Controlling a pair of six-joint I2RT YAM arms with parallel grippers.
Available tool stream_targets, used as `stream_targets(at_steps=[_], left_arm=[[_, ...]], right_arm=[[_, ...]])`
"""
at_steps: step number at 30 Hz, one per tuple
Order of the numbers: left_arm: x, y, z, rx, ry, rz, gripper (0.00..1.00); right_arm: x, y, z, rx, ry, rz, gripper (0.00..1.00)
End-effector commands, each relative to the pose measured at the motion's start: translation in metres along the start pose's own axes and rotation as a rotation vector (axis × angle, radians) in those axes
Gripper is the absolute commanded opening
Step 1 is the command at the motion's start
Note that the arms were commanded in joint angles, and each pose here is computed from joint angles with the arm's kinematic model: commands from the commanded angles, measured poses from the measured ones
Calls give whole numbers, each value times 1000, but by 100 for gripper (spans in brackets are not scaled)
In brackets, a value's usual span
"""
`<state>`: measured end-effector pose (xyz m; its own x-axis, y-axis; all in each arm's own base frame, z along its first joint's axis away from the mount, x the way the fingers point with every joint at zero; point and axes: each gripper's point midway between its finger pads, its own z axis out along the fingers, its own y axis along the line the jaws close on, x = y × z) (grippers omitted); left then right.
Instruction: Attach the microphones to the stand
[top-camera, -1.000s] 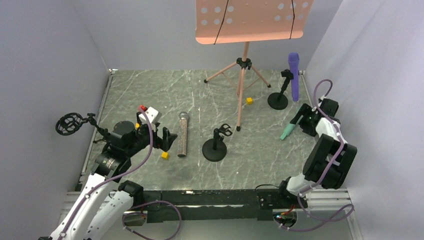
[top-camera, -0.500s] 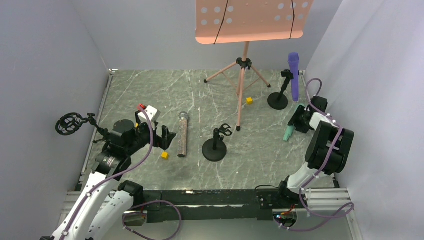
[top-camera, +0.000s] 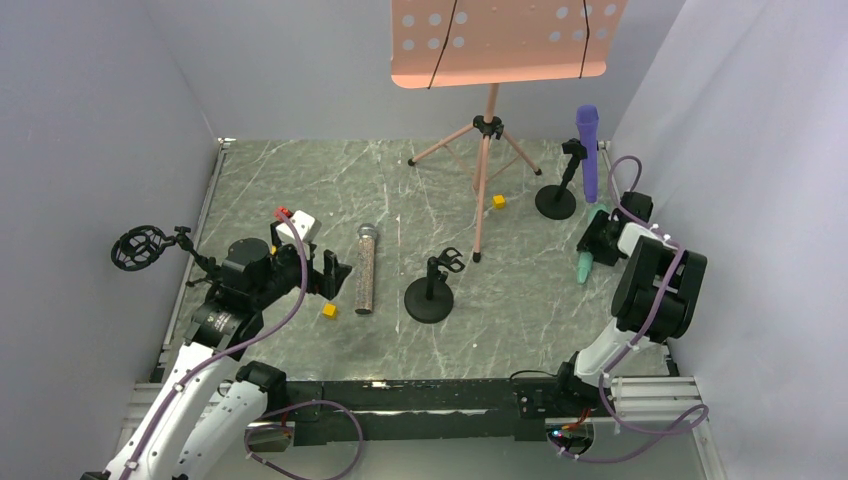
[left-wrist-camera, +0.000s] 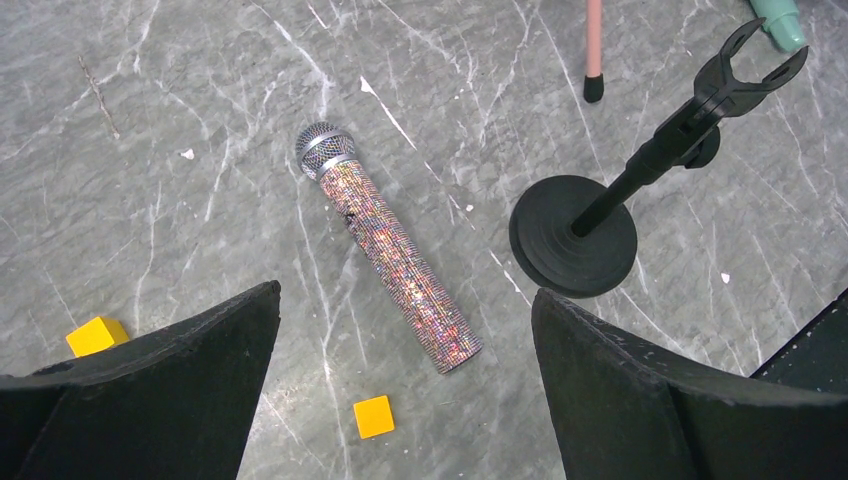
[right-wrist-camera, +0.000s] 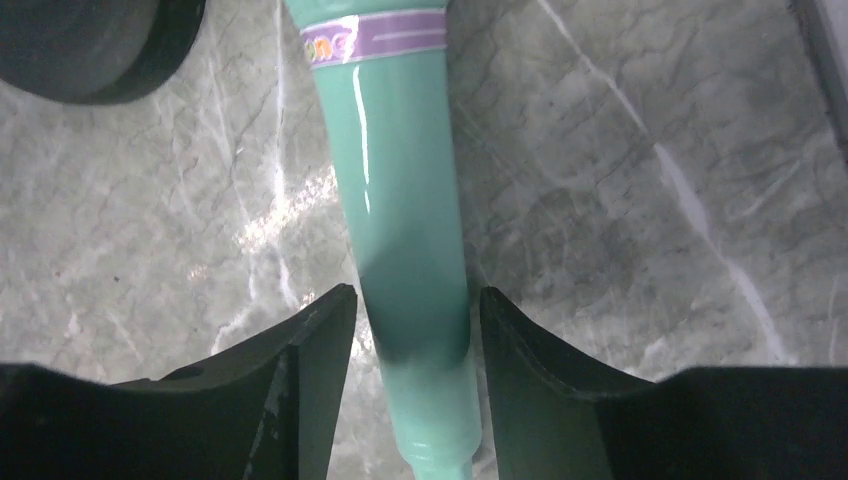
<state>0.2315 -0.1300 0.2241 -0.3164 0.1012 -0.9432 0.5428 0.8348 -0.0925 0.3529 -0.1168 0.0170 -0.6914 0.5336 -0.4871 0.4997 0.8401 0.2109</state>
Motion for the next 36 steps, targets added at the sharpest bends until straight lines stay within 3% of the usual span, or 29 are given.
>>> stream_targets(at_steps=[1, 3, 11, 13, 21, 27, 36], left_arm=[[-6, 1, -1, 0, -29, 16, 99], [-6, 1, -1, -2, -32, 16, 99], [-7, 1, -1, 1, -34, 16, 99], [-9, -3, -3, 24, -44, 24, 99], [-27, -38, -13, 215, -173, 55, 99], [-40, -59, -18, 328, -225, -4, 99], [-52, -84, -30, 459, -254, -142, 99]], right_arm=[[-4, -3, 5, 10, 8, 1, 54], [-4, -3, 5, 6, 11, 1, 53], [-15, 4, -14, -41, -54, -19, 21], [-18, 6, -24, -61, -67, -24, 17], [-2, 27, -90, -221, -35, -165, 15], [19, 38, -119, -305, -18, -259, 14], [1, 31, -152, -260, -145, -196, 10]])
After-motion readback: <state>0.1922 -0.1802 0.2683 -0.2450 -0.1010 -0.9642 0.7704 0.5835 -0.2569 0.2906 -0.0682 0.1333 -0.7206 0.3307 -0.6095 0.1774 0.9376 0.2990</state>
